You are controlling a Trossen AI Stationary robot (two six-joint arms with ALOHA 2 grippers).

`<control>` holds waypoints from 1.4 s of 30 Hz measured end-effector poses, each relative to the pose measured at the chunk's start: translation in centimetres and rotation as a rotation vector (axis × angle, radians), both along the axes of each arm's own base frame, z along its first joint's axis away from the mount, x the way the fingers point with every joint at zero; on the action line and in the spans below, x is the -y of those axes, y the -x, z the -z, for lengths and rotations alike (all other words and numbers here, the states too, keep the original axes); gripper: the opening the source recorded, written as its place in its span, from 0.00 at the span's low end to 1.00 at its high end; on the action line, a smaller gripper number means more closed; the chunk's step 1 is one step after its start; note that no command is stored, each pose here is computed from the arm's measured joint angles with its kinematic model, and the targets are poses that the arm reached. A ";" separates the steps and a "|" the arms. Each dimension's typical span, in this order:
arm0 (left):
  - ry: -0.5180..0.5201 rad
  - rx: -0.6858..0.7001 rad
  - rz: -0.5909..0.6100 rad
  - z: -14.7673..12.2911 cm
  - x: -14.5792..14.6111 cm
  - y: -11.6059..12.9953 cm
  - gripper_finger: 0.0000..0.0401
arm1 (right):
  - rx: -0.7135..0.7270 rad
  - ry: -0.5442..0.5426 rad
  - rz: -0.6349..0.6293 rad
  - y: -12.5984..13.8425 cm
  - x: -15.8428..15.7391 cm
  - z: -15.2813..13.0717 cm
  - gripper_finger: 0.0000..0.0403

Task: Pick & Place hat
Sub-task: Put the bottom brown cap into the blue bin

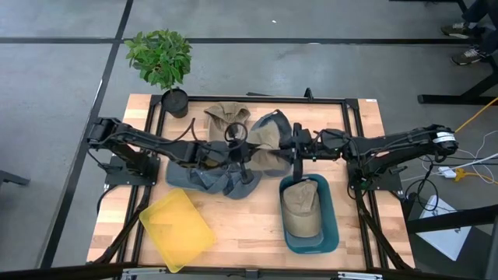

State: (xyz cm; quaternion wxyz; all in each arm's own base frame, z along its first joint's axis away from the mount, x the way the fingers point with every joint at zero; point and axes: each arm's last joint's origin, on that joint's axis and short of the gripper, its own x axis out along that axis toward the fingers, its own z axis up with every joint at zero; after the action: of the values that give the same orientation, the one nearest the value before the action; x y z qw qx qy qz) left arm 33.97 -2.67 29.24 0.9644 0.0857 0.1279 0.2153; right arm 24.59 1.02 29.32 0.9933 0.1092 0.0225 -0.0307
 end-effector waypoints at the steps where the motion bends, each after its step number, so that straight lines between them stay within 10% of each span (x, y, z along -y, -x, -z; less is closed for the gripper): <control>1: 0.003 0.008 -0.025 -0.2 0.0 0.1 0.01 | 0.003 0.012 0.015 0.0 0.0 -0.1 0.16; 18: 0.096 -0.015 0.049 -0.5 -0.6 0.9 0.01 | -0.027 0.071 0.033 0.7 0.1 -0.2 0.17; 27: 0.126 -0.071 0.099 0.1 -0.5 1.0 0.01 | -0.057 0.043 0.015 0.9 0.0 0.0 0.47; 42: 0.094 0.205 -0.271 -3.8 -2.3 2.8 0.01 | -0.054 0.099 0.205 1.0 -0.2 -0.1 0.62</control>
State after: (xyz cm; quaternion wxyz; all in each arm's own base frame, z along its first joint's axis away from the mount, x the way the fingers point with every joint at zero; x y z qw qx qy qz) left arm 31.12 -0.36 33.03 0.9374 -0.0001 0.0490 0.3447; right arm 23.63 1.20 29.40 0.9882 0.0611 0.0363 -0.1360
